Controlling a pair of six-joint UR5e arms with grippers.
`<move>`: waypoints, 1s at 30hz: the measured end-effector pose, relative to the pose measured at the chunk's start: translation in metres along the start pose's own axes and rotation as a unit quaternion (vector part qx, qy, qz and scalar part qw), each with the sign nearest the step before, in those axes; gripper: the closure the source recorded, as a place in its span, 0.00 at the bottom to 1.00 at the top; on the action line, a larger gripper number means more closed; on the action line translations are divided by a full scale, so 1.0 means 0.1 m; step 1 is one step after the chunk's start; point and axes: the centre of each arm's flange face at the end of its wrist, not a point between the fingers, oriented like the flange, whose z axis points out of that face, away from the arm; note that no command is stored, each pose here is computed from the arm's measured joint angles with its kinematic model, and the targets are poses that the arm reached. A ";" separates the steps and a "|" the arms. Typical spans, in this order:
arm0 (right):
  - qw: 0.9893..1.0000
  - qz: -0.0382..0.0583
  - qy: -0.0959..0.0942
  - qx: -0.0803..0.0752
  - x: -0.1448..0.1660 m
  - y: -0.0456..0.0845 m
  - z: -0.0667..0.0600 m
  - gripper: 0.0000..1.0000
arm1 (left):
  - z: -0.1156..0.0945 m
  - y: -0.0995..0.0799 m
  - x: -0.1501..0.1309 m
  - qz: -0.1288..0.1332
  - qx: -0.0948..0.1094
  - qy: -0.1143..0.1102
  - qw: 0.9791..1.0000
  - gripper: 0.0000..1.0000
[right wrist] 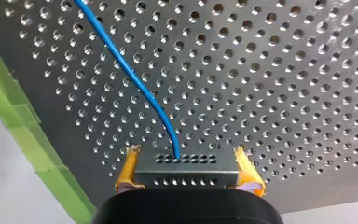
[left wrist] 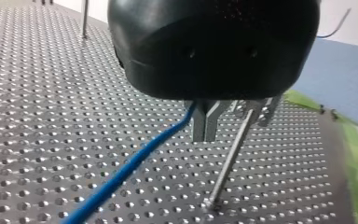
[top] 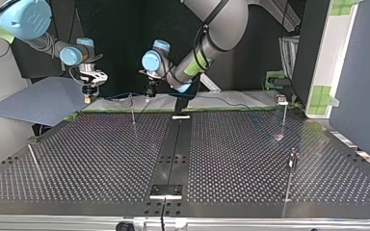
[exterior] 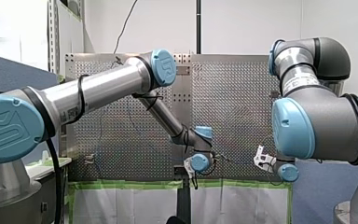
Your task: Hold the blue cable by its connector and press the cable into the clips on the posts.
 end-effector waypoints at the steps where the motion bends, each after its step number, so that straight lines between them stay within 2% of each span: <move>1: 1.000 0.001 0.000 -0.001 0.00 0.00 0.00 1.00 | 0.01 0.00 -0.01 -0.001 0.001 -0.003 1.000 1.00; 8: 1.000 0.012 0.003 0.000 0.02 0.00 0.05 1.00 | 0.07 0.02 -0.03 -0.006 0.008 -0.019 1.000 1.00; 17: 1.000 0.012 0.003 0.004 0.04 -0.03 0.08 1.00 | -0.05 0.15 0.18 0.002 0.005 -0.008 1.000 1.00; 30: 1.000 0.014 0.004 0.004 0.04 -0.02 0.09 1.00 | 0.06 0.14 0.10 -0.001 0.015 -0.016 1.000 1.00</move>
